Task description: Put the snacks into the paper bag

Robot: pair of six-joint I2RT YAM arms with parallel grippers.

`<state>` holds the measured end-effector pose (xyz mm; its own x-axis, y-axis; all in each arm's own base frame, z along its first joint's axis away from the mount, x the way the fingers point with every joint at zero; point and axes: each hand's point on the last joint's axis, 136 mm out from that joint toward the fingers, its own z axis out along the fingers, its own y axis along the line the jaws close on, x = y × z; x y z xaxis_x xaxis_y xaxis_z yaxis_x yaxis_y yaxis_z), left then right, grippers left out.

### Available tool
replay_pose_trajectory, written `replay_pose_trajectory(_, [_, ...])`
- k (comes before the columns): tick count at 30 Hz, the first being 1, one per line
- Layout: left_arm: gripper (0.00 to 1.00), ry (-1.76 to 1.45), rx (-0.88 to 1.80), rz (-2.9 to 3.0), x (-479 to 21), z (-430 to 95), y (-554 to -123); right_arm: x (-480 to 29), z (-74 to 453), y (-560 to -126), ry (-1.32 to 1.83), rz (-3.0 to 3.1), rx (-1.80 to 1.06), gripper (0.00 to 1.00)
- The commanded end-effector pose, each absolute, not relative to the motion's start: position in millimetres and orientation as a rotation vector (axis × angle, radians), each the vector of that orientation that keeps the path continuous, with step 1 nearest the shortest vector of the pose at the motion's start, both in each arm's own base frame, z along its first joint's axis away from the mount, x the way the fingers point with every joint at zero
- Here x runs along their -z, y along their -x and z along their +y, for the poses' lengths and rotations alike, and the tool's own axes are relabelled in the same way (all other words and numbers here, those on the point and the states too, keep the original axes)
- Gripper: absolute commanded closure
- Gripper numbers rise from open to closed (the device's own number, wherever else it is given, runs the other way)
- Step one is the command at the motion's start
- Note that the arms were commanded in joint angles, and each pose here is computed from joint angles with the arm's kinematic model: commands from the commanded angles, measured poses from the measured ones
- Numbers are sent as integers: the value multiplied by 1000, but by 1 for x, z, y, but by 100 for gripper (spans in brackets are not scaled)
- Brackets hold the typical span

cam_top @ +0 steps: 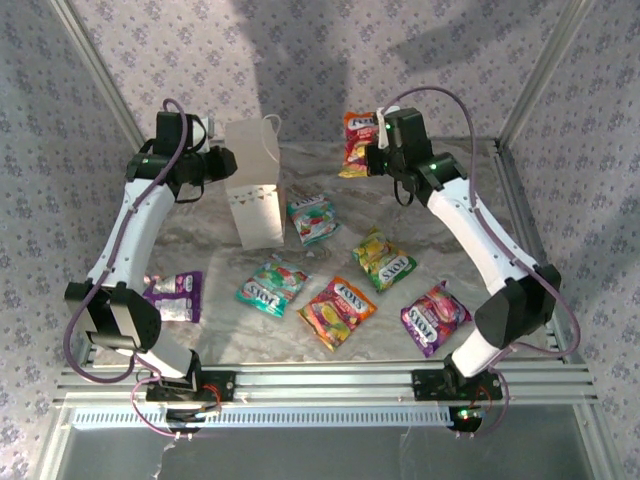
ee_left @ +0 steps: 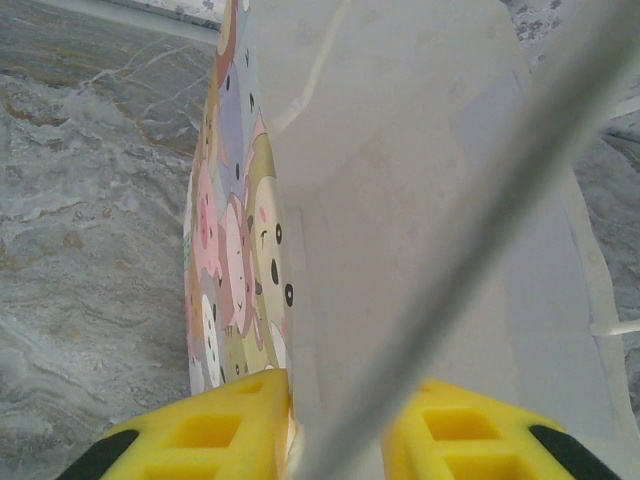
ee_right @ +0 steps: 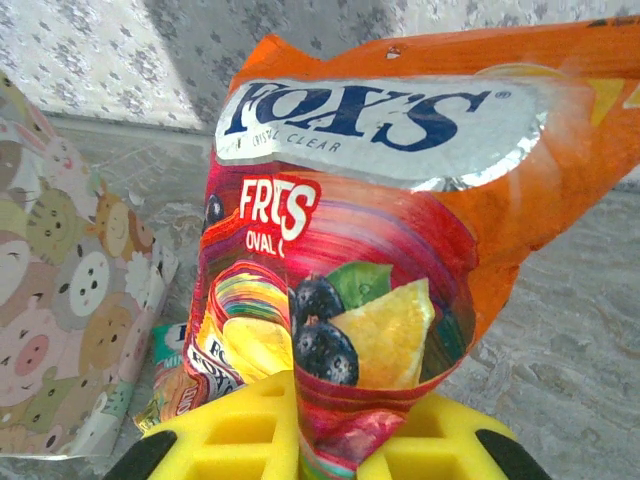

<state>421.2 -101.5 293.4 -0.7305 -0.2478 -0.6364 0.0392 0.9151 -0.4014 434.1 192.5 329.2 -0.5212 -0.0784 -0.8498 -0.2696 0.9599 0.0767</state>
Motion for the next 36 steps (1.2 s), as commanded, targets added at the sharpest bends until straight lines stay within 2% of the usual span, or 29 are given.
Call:
replay_pose_trajectory(1, [70,188,500,2331,-298,-95,-417,-393,195,-424,256,1944,-255,85])
replay_pose_trajectory(11, [79,211,547,2330,-294,-97,-419,-434,226,-405,344,1817,-311,85])
replay_pose_trajectory(16, [89,211,569,2329,-293,-100,-420,-453,238,-396,369,1751,-338,85])
replay_pose_trajectory(27, [93,213,602,2337,-286,-103,-419,-493,274,-379,406,1601,-508,86])
replay_pose_trajectory(36, [95,188,638,2302,-291,-108,-422,-501,311,-363,494,1535,-594,86])
